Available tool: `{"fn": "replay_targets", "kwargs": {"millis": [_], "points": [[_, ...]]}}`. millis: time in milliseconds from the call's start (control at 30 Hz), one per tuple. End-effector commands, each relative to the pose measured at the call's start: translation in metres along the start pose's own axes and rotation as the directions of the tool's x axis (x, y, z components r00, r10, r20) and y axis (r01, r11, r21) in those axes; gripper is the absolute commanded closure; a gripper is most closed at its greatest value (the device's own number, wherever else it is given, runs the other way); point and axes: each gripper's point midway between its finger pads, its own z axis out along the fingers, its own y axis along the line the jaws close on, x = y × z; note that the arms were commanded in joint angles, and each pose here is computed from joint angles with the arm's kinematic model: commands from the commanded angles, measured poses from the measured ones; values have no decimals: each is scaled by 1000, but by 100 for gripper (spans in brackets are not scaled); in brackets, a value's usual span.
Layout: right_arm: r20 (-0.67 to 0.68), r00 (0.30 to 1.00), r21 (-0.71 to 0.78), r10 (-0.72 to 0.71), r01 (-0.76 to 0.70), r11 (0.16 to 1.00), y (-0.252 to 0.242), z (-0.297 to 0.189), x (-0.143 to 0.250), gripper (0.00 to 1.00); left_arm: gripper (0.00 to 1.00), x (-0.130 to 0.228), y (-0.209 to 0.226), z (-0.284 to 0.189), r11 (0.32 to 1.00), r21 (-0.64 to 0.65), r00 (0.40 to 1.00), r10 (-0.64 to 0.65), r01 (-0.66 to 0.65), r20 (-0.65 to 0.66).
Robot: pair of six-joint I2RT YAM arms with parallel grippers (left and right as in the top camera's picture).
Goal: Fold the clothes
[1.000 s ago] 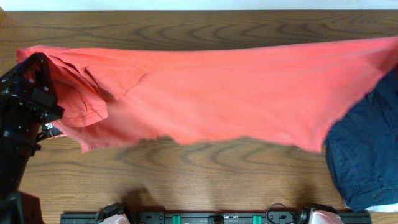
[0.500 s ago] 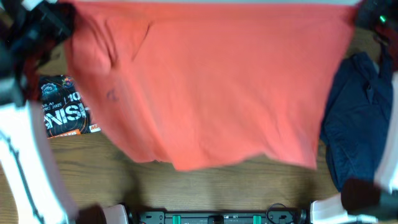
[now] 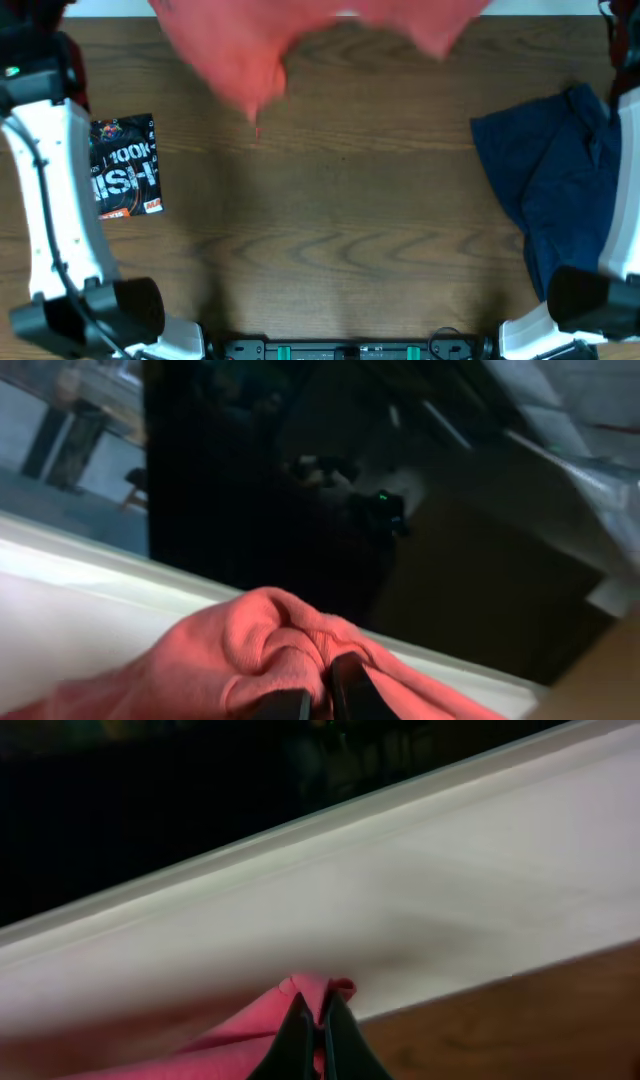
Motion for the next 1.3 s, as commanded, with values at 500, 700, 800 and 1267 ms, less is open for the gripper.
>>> {"fn": "replay_targets", "kwargs": {"millis": [500,700,800,1267], "points": [[-750,649,445,124,357,821,-135,-60,205,99,94,295,101,-181,785,-619,347,-576,-15,-740],[-895,380,399,236,441,804,-152,-101,286,99,94,352,98,-237,748,-663,110,-658,-19,-745],[-918,281,386,281,467,795,-160,-118,318,99,94,371,91,-263,732,-681,2,-681,-18,-732],[-907,292,410,305,439,799,-164,-131,348,99,94,368,86,-299,712,-698,146,-684,-77,-714]]}}
